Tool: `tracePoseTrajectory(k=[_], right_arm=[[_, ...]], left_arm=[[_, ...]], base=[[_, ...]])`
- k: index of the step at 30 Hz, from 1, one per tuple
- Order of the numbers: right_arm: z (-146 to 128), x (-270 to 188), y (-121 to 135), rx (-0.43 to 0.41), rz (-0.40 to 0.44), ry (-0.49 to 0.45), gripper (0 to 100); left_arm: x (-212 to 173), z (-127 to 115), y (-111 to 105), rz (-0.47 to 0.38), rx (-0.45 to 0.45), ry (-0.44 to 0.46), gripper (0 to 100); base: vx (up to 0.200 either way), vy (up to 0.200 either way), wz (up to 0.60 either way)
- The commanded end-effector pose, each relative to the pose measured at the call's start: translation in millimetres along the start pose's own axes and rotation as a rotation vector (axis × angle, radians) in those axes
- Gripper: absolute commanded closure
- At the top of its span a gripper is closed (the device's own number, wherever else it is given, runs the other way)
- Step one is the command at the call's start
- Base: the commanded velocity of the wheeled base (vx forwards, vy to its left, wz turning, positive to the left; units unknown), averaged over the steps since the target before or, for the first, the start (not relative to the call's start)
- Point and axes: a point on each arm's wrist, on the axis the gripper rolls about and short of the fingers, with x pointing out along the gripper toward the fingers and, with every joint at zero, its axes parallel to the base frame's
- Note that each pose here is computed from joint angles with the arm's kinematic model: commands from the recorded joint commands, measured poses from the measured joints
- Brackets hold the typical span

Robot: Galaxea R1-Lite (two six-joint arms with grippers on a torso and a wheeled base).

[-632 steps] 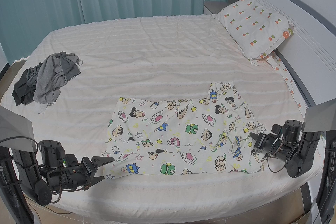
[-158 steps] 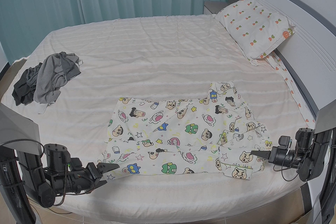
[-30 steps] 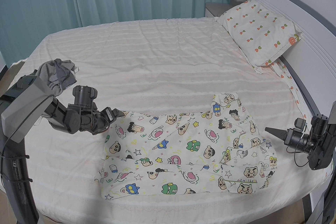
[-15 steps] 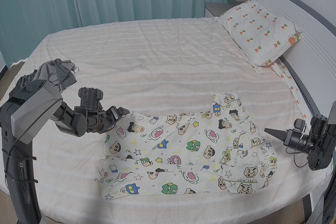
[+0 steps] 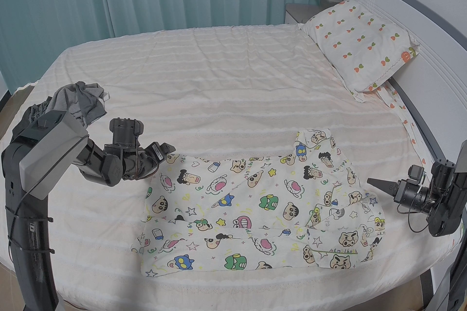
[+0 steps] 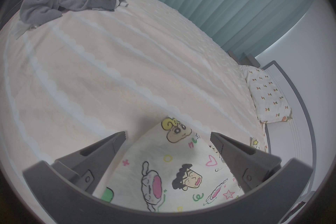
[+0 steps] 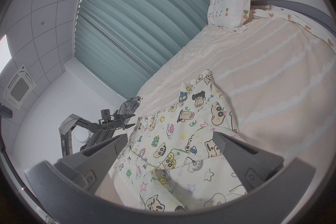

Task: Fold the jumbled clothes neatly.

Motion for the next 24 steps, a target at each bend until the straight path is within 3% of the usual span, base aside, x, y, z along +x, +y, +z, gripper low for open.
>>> tracePoseTrajectory(k=[1,15,16,24], right_arm=[[1,0,0,-0.008,0.003,-0.005,0],[-1,1,-1,-0.002,0.002,-0.001,0],[-1,1,-1,-0.002,0.001,0.0,0],[-2,1,-2,0.001,-0.001,0.002,0]], left_arm=[[-1,2,2,0.006,0.021,-0.004,0],[23,-15,5,0.036,0.042,0.013,0],[25,-16,5,0.04,0.043,0.01,100],[28,-16,6,0.048,0.036,-0.001,100]], base=[[0.0,0.0,0.0],[0.0,0.0,0.0],[0.0,0.0,0.0],[0.0,0.0,0.0]])
